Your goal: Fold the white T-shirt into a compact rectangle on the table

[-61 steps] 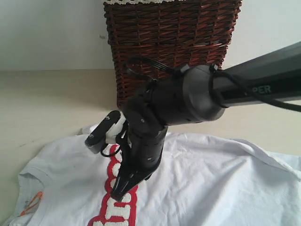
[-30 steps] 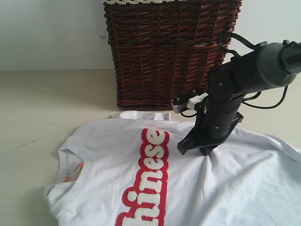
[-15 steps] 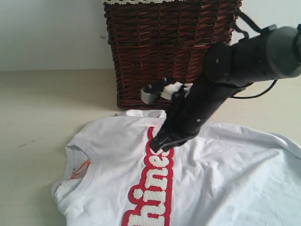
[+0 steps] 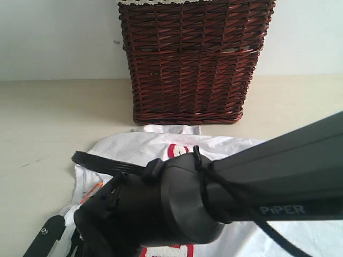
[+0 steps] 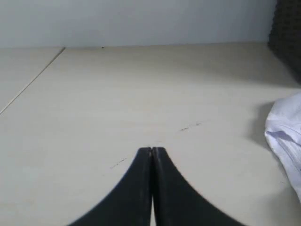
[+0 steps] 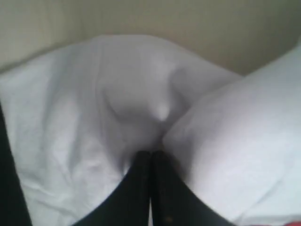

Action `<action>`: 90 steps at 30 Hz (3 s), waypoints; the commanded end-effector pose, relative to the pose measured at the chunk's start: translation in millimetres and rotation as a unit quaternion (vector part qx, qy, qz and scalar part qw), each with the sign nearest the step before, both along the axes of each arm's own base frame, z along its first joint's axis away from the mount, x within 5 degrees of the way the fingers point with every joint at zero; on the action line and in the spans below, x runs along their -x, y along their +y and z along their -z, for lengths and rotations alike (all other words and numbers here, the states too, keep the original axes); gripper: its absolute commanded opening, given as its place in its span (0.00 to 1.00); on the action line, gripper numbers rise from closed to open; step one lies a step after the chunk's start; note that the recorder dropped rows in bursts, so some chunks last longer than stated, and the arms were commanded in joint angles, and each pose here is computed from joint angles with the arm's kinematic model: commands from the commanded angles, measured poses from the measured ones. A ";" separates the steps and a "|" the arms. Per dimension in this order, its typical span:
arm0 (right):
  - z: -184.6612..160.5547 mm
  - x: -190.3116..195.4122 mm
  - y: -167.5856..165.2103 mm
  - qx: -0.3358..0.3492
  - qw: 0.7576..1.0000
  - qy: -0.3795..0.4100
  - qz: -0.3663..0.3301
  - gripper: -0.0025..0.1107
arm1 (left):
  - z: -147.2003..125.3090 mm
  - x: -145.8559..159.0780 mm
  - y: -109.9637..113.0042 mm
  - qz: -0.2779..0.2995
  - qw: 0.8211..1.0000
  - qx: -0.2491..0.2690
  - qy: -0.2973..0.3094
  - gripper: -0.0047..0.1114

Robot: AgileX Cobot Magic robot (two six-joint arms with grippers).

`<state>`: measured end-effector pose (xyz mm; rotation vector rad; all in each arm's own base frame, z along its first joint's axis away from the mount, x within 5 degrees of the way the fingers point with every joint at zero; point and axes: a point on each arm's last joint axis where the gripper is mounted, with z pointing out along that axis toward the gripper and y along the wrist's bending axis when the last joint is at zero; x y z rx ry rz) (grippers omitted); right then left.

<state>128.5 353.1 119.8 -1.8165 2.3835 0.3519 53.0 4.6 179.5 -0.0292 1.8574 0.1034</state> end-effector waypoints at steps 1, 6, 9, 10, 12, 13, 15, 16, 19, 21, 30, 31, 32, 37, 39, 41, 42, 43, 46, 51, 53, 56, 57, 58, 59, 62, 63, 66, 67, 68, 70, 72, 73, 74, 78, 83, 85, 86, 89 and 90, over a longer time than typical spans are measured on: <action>1.3 -5.6 -14.8 0.087 0.996 -0.033 0.017 0.02 | -1.4 0.1 -0.4 0.003 1.000 0.000 -0.007 0.04; 0.5 -12.6 -21.1 0.119 0.990 -0.071 0.032 0.02 | -1.4 0.1 -0.4 0.003 1.000 0.000 -0.007 0.04; -7.9 -8.2 -9.5 0.046 0.997 -0.050 0.025 0.02 | -1.4 0.1 -0.4 0.003 1.000 0.000 -0.007 0.04; -12.1 -6.3 -6.9 0.027 0.999 -0.042 0.022 0.02 | -1.4 0.1 -0.4 0.003 1.000 0.000 -0.007 0.04; -22.1 -1.0 -0.1 -0.024 0.999 -0.019 0.010 0.02 | -1.4 0.1 -0.4 0.003 1.000 0.000 -0.007 0.04; -24.6 0.6 2.5 -0.041 0.999 -0.011 0.011 0.02 | -1.4 0.1 -0.4 0.003 1.000 0.000 -0.007 0.04; -26.5 2.4 6.6 -0.065 0.998 -0.001 0.009 0.02 | -1.4 0.1 -0.4 0.003 1.000 0.000 -0.007 0.04; -25.7 2.1 7.9 -0.071 0.997 -0.002 0.009 0.02 | -1.4 0.1 -0.4 0.003 1.000 0.000 -0.007 0.04; -16.5 0.7 9.5 -0.066 0.998 -0.001 0.018 0.02 | -1.4 0.1 -0.4 0.003 1.000 0.000 -0.007 0.04; -5.6 0.8 9.5 -0.052 0.998 0.005 0.019 0.02 | -1.4 0.1 -0.4 0.003 1.000 0.000 -0.007 0.04; 9.4 20.0 9.6 -0.008 0.999 0.042 0.006 0.02 | -1.4 0.1 -0.4 0.003 1.000 0.000 -0.007 0.04; 10.4 24.5 10.6 -0.006 0.999 0.043 -0.002 0.02 | -1.4 0.1 -0.4 0.003 1.000 0.000 -0.007 0.04; 10.4 28.3 11.7 -0.006 0.999 0.043 -0.007 0.02 | -1.4 0.1 -0.4 0.003 1.000 0.000 -0.007 0.04; 15.8 57.0 16.2 0.012 0.998 0.051 -0.047 0.02 | -1.4 0.1 -0.4 0.003 1.000 0.000 -0.007 0.04; 16.0 68.2 16.0 0.023 0.996 0.056 -0.067 0.02 | -1.4 0.1 -0.4 0.003 1.000 0.000 -0.007 0.04; 15.5 77.1 14.9 0.034 0.994 0.061 -0.087 0.02 | -1.4 0.1 -0.4 0.003 1.000 0.000 -0.007 0.04; 15.6 80.4 14.4 0.038 0.993 0.063 -0.095 0.02 | -1.4 0.1 -0.4 0.003 1.000 0.000 -0.007 0.04; 15.6 82.7 13.9 0.042 0.992 0.065 -0.099 0.02 | -1.4 0.1 -0.4 0.003 1.000 0.000 -0.007 0.04; 15.7 84.8 13.7 0.044 0.991 0.065 -0.105 0.02 | -1.4 0.1 -0.4 0.003 1.000 0.000 -0.007 0.04; 11.8 84.4 15.6 0.041 0.991 0.062 -0.114 0.02 | -1.4 0.1 -0.4 0.003 1.000 0.000 -0.007 0.04; 4.1 84.1 18.7 0.035 0.990 0.060 -0.124 0.02 | -1.4 0.1 -0.4 0.003 1.000 0.000 -0.007 0.04; -18.8 81.8 24.5 0.012 0.989 0.042 -0.141 0.02 | -1.4 0.1 -0.4 0.003 1.000 0.000 -0.007 0.04; -25.4 80.1 25.7 0.004 0.989 0.030 -0.145 0.02 | -1.4 0.1 -0.4 0.003 1.000 0.000 -0.007 0.04; -33.6 77.1 26.7 -0.007 0.989 0.009 -0.145 0.02 | -1.4 0.1 -0.4 0.003 1.000 0.000 -0.007 0.04; -40.5 72.5 27.5 -0.016 0.990 -0.019 -0.141 0.02 | -1.4 0.1 -0.4 0.003 1.000 0.000 -0.007 0.04; -50.9 37.5 25.1 -0.026 0.990 -0.114 -0.074 0.02 | -1.4 0.1 -0.4 0.003 1.000 0.000 -0.007 0.04; -51.5 24.0 22.8 -0.026 0.991 -0.127 -0.032 0.02 | -1.4 0.1 -0.4 0.003 1.000 0.000 -0.007 0.04; -41.2 -21.3 10.5 -0.013 0.989 -0.136 0.056 0.02 | -1.4 0.1 -0.4 0.003 1.000 0.000 -0.007 0.04; -34.7 -33.1 6.2 -0.007 0.989 -0.125 0.081 0.02 | -1.4 0.1 -0.4 0.003 1.000 0.000 -0.007 0.04; -27.1 -42.3 2.6 -0.001 0.989 -0.111 0.100 0.02 | -1.4 0.1 -0.4 0.003 1.000 0.000 -0.007 0.04; -12.0 -52.7 -1.9 0.011 0.989 -0.082 0.121 0.02 | -1.4 0.1 -0.4 0.003 1.000 0.000 -0.007 0.04; 2.5 -53.7 -2.3 0.023 0.991 -0.063 0.116 0.02 | -1.4 0.1 -0.4 0.003 1.000 0.000 -0.007 0.04; 9.0 -52.9 -1.6 0.028 0.992 -0.056 0.112 0.02 | -1.4 0.1 -0.4 0.003 1.000 0.000 -0.007 0.04; 14.8 -51.9 -1.4 0.033 0.992 -0.048 0.110 0.02 | -1.4 0.1 -0.4 0.003 1.000 0.000 -0.007 0.04; 23.2 -41.2 4.8 0.022 0.995 -0.004 0.097 0.02 | -1.4 0.1 -0.4 0.003 1.000 0.000 -0.007 0.04; 18.3 -29.9 15.9 -0.020 0.996 0.047 0.075 0.02 | -1.4 0.1 -0.4 0.003 1.000 0.000 -0.007 0.04; 14.5 -28.9 21.7 -0.039 0.995 0.060 0.071 0.02 | -1.4 0.1 -0.4 0.003 1.000 0.000 -0.007 0.04; 11.6 -29.6 24.7 -0.047 0.995 0.061 0.069 0.02 | -1.4 0.1 -0.4 0.003 1.000 0.000 -0.007 0.04; -0.1 -34.4 35.3 -0.072 0.994 0.053 0.069 0.02 | -1.4 0.1 -0.4 0.003 1.000 0.000 -0.007 0.04; -3.6 -35.8 38.1 -0.079 0.993 0.051 0.068 0.02 | -1.4 0.1 -0.4 0.003 1.000 0.000 -0.007 0.04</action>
